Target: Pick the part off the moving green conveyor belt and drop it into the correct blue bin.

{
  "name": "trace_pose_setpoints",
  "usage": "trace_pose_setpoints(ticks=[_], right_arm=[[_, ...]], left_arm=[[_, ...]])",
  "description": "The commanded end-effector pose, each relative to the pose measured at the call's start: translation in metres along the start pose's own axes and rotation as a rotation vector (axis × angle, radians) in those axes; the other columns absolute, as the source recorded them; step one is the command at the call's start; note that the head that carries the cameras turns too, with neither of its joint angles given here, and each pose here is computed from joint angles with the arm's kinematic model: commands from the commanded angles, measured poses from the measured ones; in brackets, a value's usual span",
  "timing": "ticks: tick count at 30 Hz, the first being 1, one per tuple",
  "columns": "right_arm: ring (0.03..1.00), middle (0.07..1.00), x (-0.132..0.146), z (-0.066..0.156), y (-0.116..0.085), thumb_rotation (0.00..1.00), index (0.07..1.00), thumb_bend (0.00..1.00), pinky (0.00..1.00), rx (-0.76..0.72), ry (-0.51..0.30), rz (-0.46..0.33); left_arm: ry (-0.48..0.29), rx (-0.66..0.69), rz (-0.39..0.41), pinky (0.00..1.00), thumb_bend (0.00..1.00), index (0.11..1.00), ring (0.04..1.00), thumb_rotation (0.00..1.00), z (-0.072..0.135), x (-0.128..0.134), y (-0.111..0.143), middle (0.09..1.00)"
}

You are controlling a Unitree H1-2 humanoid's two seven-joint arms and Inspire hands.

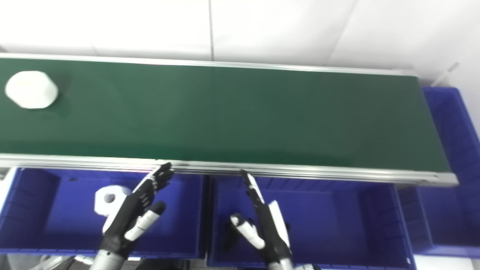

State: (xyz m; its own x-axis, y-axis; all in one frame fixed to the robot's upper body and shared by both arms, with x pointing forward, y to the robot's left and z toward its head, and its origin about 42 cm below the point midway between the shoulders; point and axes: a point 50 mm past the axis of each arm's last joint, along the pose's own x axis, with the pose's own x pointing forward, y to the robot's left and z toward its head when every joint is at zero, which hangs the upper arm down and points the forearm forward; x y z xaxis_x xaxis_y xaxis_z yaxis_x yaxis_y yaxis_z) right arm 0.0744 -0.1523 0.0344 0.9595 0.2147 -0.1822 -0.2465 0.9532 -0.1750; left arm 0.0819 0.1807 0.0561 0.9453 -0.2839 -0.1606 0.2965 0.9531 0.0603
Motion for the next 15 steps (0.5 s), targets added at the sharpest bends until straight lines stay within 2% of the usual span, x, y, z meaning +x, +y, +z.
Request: trace_pose_setpoints(ticks=[1, 4, 8, 15], right_arm=[[0.996, 1.000, 0.001, 0.004, -0.004, 1.00, 0.982, 0.93, 0.98, 0.011, -0.078, -0.009], [1.000, 1.000, 0.000, -0.001, -0.007, 1.00, 0.990, 0.93, 1.00, 0.008, -0.079, -0.002], [1.000, 1.000, -0.001, -0.003, -0.009, 1.00, 1.000, 0.91, 1.00, 0.000, -0.106, 0.000], [1.000, 1.000, 0.000, -0.006, -0.012, 1.00, 0.998, 0.92, 1.00, -0.001, -0.121, 0.017]], left_arm=[[-0.052, -0.014, 0.005, 0.87, 0.72, 0.879, 0.896, 0.71, 0.004, 0.003, -0.005, 0.880], [-0.053, 0.009, 0.007, 0.82, 0.73, 0.851, 0.868, 0.67, 0.000, 0.005, -0.008, 0.860], [-0.055, 0.069, 0.011, 0.82, 0.73, 0.824, 0.855, 0.66, -0.003, 0.006, -0.011, 0.831], [-0.064, 0.084, 0.020, 0.78, 0.75, 0.808, 0.848, 0.61, -0.010, 0.010, -0.015, 0.820]])
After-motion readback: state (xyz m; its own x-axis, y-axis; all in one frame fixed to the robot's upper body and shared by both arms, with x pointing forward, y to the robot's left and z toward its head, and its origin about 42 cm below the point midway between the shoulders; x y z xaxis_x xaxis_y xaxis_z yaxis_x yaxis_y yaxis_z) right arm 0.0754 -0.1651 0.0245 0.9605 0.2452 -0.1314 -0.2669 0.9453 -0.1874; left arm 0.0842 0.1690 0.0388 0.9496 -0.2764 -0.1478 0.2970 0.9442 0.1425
